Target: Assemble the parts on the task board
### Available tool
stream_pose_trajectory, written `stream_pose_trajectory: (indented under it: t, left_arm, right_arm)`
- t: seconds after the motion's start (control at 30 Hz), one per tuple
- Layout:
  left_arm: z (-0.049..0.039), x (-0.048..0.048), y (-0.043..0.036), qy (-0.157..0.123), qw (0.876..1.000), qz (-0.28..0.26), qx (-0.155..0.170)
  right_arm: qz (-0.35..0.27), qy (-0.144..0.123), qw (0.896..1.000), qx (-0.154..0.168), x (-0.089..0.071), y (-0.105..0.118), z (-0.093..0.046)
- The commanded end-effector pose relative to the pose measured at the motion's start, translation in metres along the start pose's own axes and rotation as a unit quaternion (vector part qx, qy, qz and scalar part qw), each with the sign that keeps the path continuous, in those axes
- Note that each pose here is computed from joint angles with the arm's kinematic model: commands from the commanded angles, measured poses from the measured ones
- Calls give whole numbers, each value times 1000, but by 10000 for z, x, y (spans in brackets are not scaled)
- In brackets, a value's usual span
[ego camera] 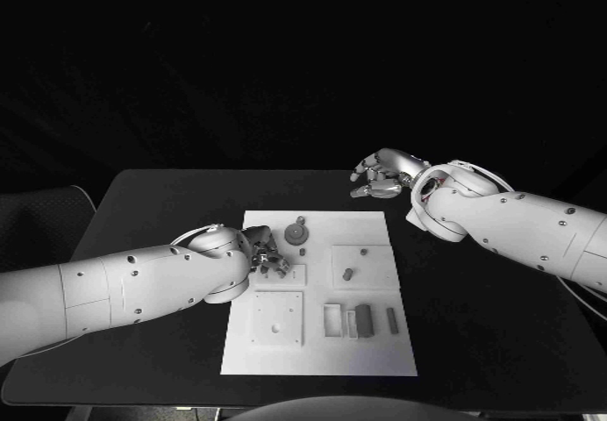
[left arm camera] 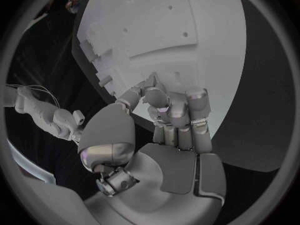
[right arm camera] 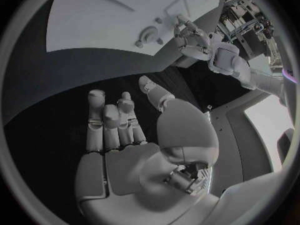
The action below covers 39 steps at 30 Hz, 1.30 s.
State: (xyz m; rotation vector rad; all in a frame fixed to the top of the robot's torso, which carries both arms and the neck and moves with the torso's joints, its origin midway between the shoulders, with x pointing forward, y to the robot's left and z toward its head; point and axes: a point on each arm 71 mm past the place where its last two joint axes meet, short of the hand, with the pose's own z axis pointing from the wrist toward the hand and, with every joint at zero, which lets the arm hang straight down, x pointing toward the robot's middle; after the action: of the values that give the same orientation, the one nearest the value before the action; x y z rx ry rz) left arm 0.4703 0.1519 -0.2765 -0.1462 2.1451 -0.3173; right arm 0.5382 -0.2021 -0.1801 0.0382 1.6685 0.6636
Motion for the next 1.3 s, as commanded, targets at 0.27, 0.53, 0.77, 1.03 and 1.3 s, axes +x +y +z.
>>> stream_pose_trajectory:
  t: [0.27,0.53,0.77,1.03,1.3]
  left_arm:
    - [-6,-18,-60,-20,999,25,19]
    - [-14,-17,-75,-25,999,33,20]
    - [-21,-15,-73,-26,999,36,19]
    - [-26,8,-68,-25,999,37,17]
    - [-30,32,-62,-28,999,41,17]
  right_arm:
    - [0,6,1000,-2,11,3,-3]
    - [0,8,1000,-2,13,2,-6]
    - [0,9,1000,-1,12,-4,-8]
    - [0,10,1000,0,24,-9,-8]
    - [0,11,1000,0,27,-10,-11]
